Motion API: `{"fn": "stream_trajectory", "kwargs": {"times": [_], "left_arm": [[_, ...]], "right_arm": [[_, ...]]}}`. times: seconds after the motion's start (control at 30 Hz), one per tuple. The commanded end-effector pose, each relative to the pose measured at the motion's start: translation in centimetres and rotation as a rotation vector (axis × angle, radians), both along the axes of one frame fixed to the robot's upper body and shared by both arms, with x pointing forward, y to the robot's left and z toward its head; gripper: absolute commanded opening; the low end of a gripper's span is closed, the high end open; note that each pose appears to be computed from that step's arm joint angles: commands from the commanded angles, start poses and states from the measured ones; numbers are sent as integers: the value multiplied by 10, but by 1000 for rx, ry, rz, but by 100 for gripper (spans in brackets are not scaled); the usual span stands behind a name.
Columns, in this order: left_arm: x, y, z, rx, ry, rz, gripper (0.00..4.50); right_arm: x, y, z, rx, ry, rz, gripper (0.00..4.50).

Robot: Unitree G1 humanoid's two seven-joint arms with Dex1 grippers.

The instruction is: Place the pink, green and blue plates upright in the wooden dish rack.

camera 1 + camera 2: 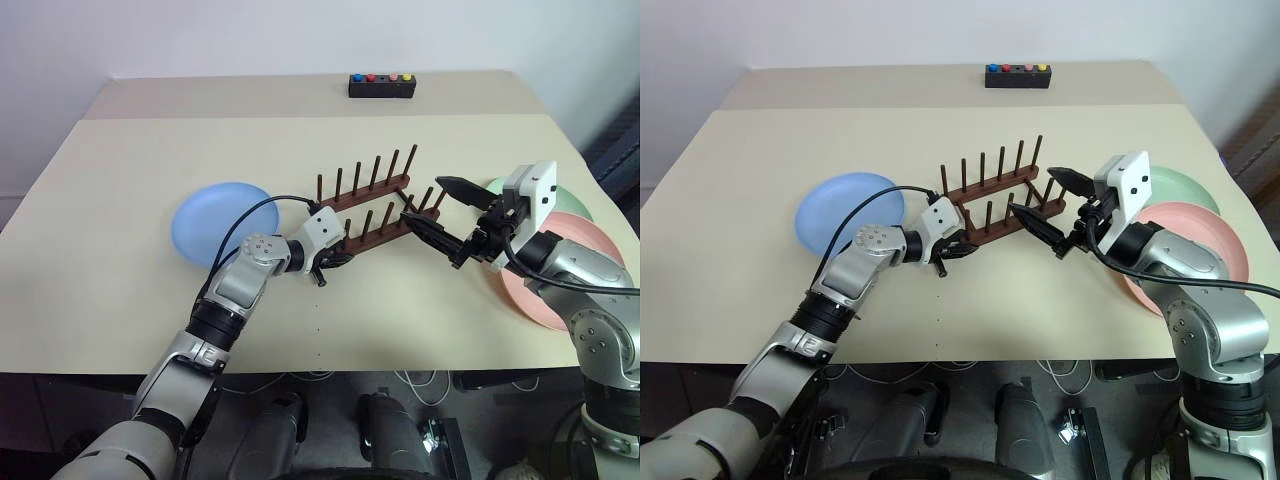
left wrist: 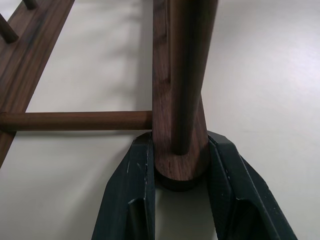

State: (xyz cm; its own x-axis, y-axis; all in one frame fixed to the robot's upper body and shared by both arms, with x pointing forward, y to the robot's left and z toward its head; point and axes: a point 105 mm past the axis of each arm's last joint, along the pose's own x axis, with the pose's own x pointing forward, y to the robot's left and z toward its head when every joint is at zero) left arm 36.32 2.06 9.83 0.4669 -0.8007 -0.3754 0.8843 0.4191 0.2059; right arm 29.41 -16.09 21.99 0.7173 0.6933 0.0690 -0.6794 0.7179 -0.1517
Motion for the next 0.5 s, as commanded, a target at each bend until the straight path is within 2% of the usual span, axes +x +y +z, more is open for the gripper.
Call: {"fn": "stream_trajectory", "kwargs": {"times": [0.03,0.3,0.4,0.5], "left_arm": [[8,6,18,-26,-54,30,76],[4,9,40,-61,-116,-50,76],[-8,17,54,-94,-156,-170,76],[-16,21,58,-108,-172,-248,76]], "right_arm": [[-4,0,14,-6,-61,9,450],[-18,-9,19,-21,-54,72,450],[-32,-26,14,-98,-7,96,450],[-41,-34,12,-123,25,111,450]]}}
